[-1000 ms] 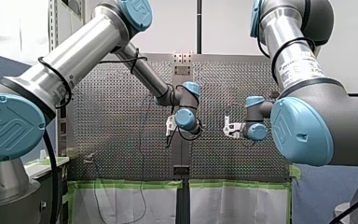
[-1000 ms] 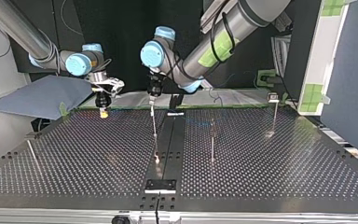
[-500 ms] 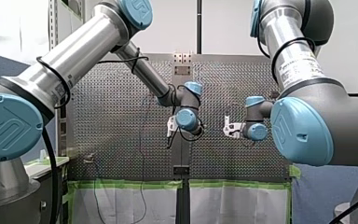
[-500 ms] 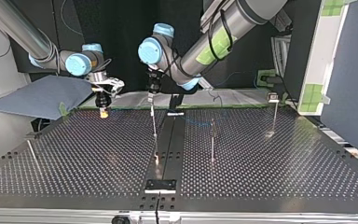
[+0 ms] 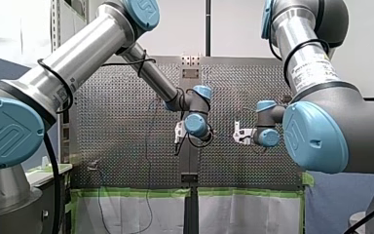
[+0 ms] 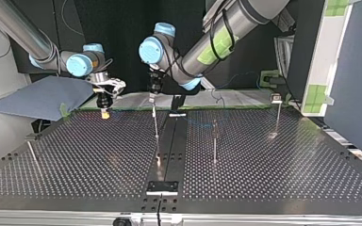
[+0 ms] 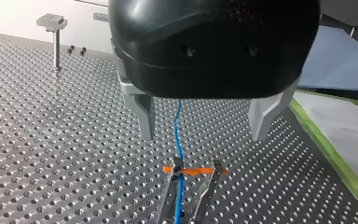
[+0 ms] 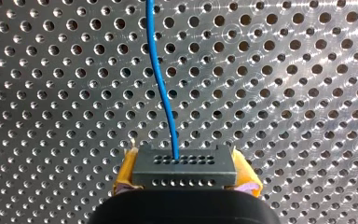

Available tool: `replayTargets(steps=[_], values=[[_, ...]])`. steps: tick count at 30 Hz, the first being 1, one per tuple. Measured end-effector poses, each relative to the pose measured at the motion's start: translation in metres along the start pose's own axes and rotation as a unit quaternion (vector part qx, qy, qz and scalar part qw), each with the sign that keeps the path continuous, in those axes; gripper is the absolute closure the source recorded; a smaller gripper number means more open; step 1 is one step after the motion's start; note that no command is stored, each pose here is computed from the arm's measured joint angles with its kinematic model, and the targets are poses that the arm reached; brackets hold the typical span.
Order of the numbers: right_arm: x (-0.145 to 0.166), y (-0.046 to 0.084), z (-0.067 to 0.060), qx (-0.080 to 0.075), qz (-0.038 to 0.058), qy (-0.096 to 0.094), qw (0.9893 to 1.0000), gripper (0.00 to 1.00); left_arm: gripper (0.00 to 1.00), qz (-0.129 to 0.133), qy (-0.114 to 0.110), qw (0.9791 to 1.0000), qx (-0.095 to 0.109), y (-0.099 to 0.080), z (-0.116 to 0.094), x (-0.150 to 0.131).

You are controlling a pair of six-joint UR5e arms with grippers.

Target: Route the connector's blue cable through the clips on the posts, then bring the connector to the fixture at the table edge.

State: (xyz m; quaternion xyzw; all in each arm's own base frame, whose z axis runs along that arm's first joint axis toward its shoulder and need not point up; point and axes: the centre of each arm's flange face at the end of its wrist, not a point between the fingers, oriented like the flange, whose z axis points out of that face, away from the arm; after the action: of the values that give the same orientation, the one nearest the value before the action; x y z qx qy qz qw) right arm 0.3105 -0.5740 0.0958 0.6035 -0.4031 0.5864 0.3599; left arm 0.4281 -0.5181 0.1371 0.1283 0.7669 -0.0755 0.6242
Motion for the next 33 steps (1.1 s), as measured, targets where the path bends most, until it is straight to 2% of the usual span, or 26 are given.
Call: replayTargets(steps=[33], values=[[-0.0002, -0.0003, -0.0001, 0.003, 0.0001, -0.001, 1.0000, 1.00, 0.00, -0.015, -0.001, 0.9999, -0.005, -0.0012, -0.0053, -0.0051]])
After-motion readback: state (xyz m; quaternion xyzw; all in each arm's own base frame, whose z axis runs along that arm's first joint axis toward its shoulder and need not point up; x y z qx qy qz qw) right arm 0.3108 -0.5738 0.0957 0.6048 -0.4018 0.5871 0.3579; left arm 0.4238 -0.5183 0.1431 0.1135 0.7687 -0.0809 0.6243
